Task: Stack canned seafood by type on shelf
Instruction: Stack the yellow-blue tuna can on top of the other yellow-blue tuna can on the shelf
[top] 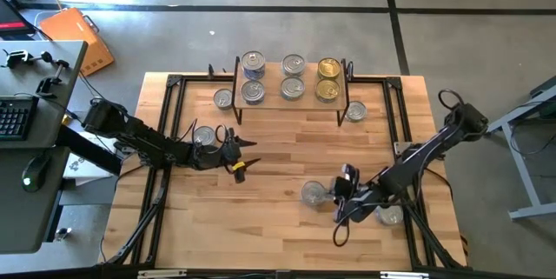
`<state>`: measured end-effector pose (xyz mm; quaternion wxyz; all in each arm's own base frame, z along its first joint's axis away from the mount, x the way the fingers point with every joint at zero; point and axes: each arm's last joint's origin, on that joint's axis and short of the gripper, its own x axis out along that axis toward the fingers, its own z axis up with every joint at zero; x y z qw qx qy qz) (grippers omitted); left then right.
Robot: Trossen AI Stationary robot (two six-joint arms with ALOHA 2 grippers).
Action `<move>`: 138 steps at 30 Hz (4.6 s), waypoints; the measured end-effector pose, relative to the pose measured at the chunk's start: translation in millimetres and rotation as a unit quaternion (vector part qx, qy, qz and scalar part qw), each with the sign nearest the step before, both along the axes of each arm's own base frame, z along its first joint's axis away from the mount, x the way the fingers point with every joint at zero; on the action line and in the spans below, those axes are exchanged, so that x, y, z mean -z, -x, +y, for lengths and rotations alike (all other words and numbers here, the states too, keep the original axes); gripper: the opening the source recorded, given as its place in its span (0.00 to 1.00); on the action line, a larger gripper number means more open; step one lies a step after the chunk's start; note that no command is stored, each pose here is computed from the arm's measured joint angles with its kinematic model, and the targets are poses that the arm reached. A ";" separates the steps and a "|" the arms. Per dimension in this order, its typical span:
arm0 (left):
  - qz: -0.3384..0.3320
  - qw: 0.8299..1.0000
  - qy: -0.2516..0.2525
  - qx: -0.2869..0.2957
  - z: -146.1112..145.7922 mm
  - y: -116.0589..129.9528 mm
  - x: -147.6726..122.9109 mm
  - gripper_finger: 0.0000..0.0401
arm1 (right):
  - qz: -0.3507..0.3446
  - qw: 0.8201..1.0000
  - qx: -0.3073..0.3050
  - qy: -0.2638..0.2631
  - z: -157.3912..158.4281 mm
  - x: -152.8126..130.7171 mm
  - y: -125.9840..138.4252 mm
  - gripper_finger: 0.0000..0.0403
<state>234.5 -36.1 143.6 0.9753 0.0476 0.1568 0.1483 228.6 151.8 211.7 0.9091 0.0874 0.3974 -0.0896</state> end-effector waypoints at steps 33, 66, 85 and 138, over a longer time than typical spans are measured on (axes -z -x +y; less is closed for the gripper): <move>0.010 0.989 -0.119 0.088 -22.2 -17.1 -16.3 0.64 | -0.041 0.930 -0.247 0.269 1.0 125.4 -14.8 0.04; 0.101 0.940 -0.252 0.204 -13.8 -77.0 21.7 0.64 | -0.250 0.939 -0.215 0.100 -115.8 62.0 -66.0 0.00; 0.058 0.966 -0.198 0.153 -9.2 -87.7 34.6 0.55 | -0.262 0.941 -0.202 0.065 -111.1 63.6 -67.8 0.00; 0.162 0.954 -0.252 0.005 -40.8 -56.6 54.3 0.52 | -0.058 0.976 -0.186 0.101 -80.4 49.5 -86.6 0.00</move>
